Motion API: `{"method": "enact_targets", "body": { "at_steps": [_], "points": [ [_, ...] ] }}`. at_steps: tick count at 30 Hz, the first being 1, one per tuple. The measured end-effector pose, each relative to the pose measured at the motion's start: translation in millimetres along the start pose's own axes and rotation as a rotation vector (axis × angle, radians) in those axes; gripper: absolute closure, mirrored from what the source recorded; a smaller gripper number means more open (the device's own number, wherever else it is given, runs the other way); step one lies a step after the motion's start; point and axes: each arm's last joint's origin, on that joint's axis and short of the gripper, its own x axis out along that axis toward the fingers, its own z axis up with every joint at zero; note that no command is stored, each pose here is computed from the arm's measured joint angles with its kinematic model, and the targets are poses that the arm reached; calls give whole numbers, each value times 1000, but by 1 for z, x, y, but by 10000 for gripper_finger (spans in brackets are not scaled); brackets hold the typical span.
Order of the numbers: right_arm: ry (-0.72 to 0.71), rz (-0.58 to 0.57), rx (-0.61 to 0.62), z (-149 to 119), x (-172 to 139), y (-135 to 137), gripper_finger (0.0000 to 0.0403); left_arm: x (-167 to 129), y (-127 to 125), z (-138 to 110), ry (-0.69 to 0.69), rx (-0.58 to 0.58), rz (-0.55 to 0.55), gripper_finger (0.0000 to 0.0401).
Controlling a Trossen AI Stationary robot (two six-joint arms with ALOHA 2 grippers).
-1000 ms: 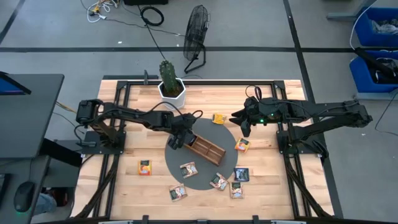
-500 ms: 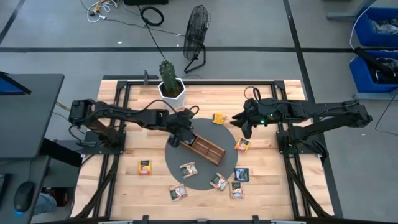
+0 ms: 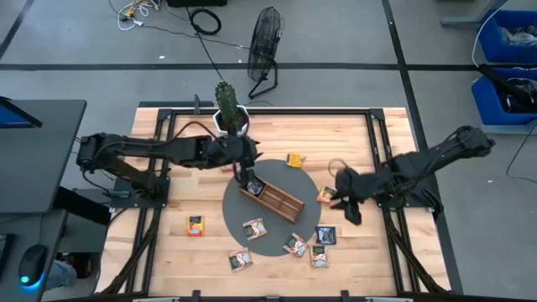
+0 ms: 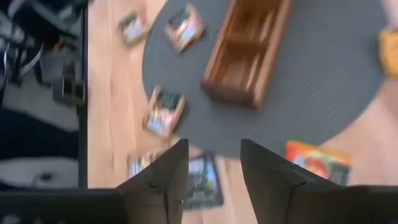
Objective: Pick & Place Tea
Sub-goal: Put the purple tea bag into the left section of the wooden organizer
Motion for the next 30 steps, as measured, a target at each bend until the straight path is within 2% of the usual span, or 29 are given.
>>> {"method": "enact_targets", "body": {
  "at_steps": [6,9,12,17,30],
  "points": [
    [4,68,-20,-33,44,2,250,-3,1,8,-36,-137,0,246],
    [43,46,-40,-44,63,-1,250,-3,1,9,-44,-160,-2,247],
    [103,3,-99,-50,79,-2,250,-4,0,10,-51,-166,-6,247],
    [199,28,-197,-56,107,1,250,-5,-3,10,-55,-163,-14,247],
    [287,-58,-263,-70,146,-4,250,-5,-3,11,-63,-185,-16,247]
  ]
}}
